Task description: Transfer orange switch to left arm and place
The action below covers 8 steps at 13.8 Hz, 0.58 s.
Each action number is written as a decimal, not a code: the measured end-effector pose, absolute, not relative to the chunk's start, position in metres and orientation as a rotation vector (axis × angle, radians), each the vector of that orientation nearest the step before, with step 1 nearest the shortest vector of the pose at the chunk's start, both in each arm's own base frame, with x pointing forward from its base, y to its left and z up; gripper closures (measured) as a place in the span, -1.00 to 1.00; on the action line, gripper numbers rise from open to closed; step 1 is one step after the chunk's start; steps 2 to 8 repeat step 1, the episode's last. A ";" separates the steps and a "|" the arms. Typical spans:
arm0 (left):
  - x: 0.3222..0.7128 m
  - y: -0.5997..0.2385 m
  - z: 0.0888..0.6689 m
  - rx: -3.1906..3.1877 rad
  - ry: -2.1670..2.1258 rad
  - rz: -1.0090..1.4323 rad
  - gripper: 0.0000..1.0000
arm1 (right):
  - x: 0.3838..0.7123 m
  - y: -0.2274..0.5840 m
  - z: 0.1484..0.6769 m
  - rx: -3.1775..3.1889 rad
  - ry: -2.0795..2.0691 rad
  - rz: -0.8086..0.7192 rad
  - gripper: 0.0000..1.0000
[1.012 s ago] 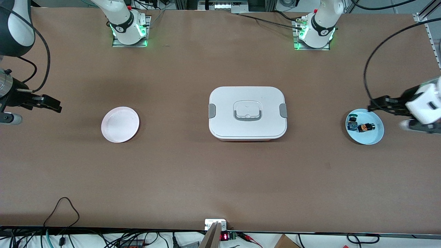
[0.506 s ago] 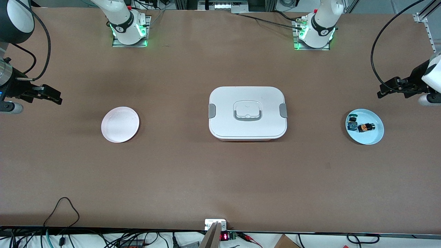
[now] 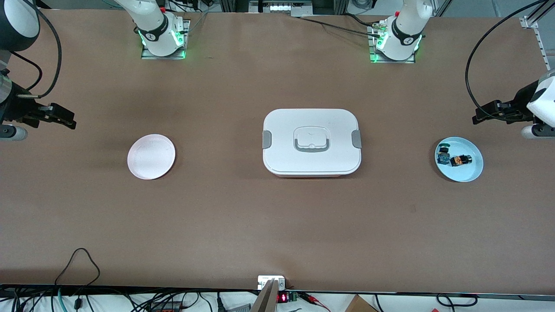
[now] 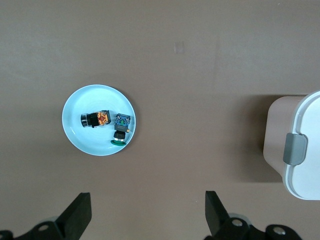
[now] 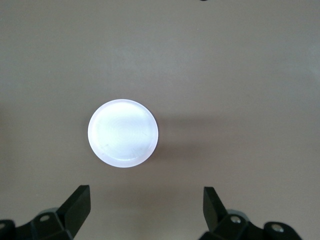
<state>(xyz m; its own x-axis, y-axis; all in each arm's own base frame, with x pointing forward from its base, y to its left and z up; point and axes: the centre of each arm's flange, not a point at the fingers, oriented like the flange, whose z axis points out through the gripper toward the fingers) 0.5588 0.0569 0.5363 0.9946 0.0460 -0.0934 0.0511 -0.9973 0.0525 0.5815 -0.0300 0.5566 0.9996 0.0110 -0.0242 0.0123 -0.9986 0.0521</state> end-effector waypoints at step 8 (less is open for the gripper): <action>0.559 0.058 0.536 3.082 0.078 -0.145 -1.00 | 0.581 -0.030 0.559 3.089 0.028 -0.039 -1.00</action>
